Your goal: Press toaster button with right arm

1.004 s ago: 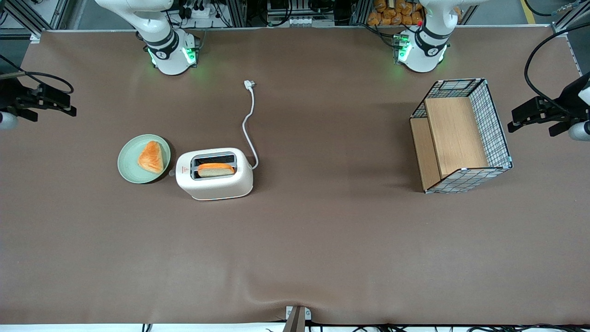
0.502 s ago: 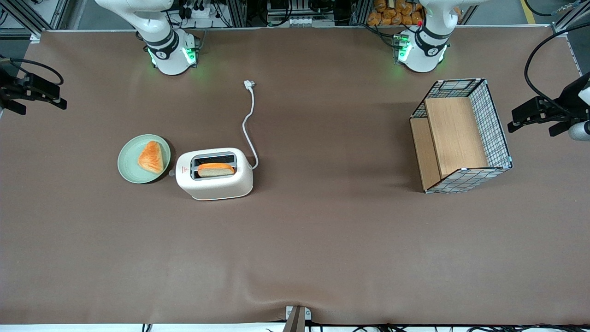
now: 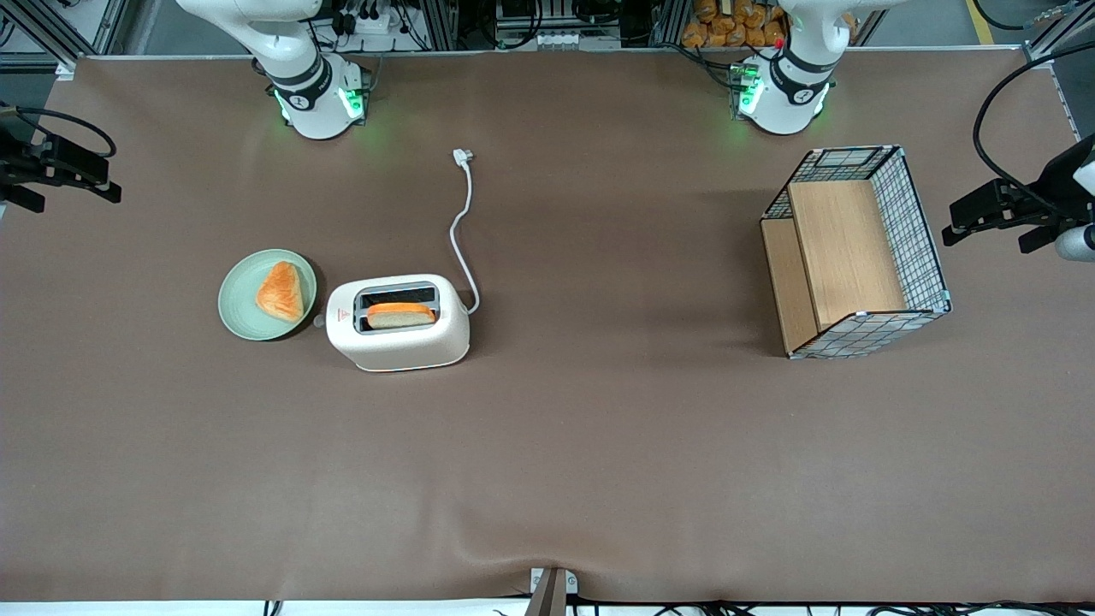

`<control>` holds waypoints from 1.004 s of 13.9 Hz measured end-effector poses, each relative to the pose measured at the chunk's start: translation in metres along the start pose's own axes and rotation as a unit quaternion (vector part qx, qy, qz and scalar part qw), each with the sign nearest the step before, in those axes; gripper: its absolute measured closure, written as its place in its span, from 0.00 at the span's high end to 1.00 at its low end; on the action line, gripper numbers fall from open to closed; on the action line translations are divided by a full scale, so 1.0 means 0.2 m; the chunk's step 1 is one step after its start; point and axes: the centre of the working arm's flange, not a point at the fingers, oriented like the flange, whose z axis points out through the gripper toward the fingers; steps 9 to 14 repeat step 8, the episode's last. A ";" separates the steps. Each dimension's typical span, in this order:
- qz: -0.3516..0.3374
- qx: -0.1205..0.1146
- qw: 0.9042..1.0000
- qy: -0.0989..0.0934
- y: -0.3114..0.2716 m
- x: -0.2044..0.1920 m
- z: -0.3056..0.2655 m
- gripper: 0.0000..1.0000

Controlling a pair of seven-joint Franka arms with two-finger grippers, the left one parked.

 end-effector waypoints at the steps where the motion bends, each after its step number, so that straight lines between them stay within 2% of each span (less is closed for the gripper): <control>1: 0.000 0.000 1.000 0.001 0.00 0.00 -0.01 1.00; 14: -0.001 -0.003 1.000 0.004 0.00 0.00 -0.02 1.00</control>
